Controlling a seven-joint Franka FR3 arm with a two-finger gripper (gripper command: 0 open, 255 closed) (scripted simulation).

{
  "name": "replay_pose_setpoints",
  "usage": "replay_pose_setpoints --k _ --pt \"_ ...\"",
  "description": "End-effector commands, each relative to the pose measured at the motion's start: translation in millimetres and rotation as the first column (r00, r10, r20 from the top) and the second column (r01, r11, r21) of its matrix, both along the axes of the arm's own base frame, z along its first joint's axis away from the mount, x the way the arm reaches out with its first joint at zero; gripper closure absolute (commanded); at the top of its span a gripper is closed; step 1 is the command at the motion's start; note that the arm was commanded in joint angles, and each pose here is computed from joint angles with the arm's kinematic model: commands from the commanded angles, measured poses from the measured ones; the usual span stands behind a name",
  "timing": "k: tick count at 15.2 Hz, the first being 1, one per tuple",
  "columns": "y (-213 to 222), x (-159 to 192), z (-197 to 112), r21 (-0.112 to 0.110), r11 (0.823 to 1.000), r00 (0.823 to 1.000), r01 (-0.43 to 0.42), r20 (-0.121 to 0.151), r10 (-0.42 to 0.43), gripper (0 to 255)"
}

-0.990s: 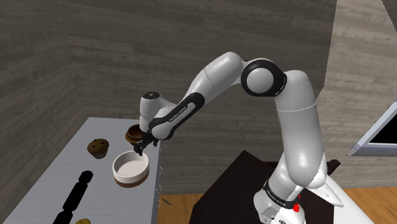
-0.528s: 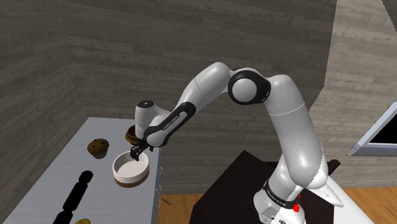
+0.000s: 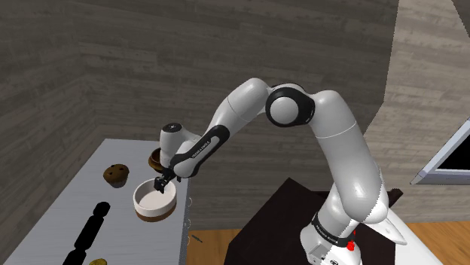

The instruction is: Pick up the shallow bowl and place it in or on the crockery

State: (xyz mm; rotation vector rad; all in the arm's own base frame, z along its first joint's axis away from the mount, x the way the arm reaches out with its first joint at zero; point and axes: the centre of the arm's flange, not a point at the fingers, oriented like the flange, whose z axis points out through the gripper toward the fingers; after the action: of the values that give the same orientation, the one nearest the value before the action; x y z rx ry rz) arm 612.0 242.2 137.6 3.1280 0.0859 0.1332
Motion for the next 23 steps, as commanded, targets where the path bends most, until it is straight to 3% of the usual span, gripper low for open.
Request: replay_pose_setpoints --k 1,2,3,12,23 --pt "0.0 0.0 -0.1 0.000 1.000 1.000 0.000 0.000 0.000 0" --pt "0.0 0.0 -0.1 0.000 1.000 1.000 0.000 0.000 0.000 0" --pt "0.0 0.0 -0.1 0.000 1.000 1.000 0.000 0.000 0.000 255" --pt "0.0 0.0 -0.1 0.000 1.000 1.000 0.000 0.000 0.000 255" --pt "0.0 0.0 57.9 0.000 1.000 1.000 0.000 0.000 0.000 255"
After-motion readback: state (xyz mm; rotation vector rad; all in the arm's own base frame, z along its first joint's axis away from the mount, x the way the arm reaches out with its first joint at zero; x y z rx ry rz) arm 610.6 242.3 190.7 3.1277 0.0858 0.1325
